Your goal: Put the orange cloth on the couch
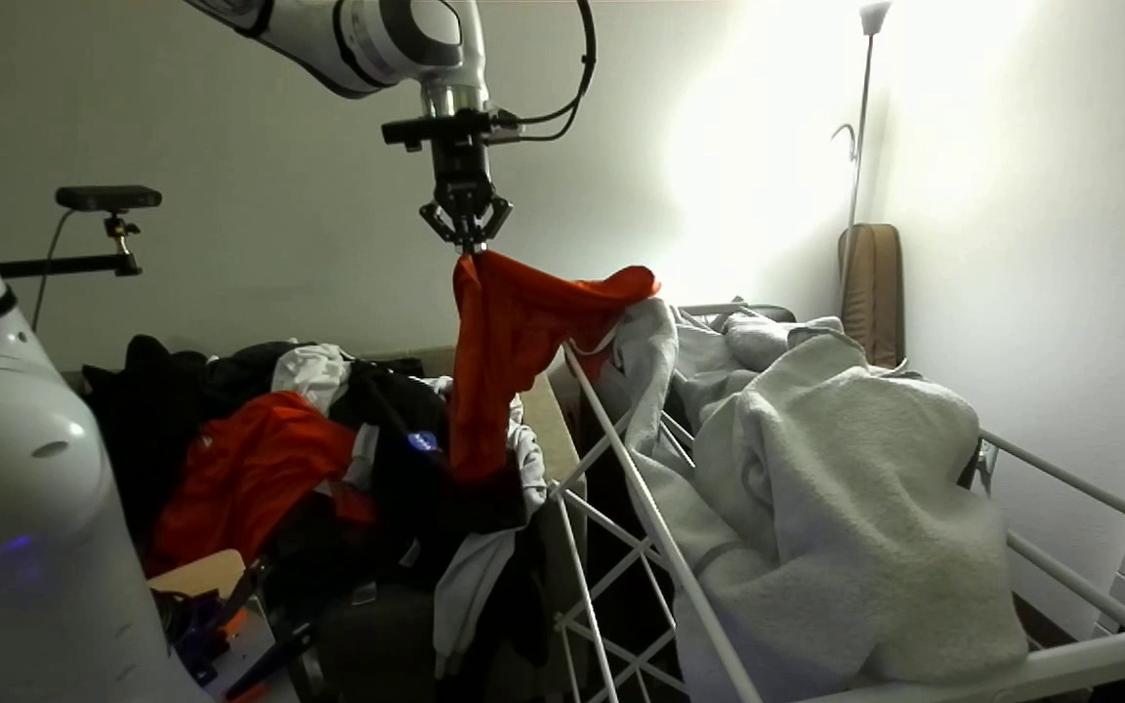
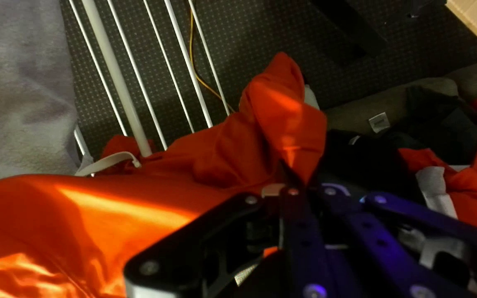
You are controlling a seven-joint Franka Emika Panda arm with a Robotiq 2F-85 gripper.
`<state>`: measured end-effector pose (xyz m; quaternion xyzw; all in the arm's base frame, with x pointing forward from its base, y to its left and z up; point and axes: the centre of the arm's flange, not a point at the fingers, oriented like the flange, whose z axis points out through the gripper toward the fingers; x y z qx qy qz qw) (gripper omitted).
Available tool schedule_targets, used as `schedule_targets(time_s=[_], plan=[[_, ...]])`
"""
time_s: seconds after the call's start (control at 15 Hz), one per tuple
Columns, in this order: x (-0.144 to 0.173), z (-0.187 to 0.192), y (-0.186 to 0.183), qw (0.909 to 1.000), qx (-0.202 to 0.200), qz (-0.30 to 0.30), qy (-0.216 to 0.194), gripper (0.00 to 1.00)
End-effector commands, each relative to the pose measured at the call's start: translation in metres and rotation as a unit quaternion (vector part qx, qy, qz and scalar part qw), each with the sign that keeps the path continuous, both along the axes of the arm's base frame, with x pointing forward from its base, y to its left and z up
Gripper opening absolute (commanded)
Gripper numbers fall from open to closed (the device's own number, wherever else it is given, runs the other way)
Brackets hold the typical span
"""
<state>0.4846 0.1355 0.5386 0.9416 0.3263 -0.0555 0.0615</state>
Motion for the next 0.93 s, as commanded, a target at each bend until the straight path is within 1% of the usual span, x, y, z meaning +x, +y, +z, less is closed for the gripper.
schedule_targets(time_s=[0.0, 0.47, 0.87], plan=[[-0.024, 0.000, 0.014, 0.9992, -0.012, 0.039, -0.001, 0.01], [-0.043, -0.005, 0.052, 0.9943, -0.012, 0.105, 0.011, 0.01], [-0.066, -0.013, 0.090, 0.9838, -0.018, 0.177, 0.022, 0.01]])
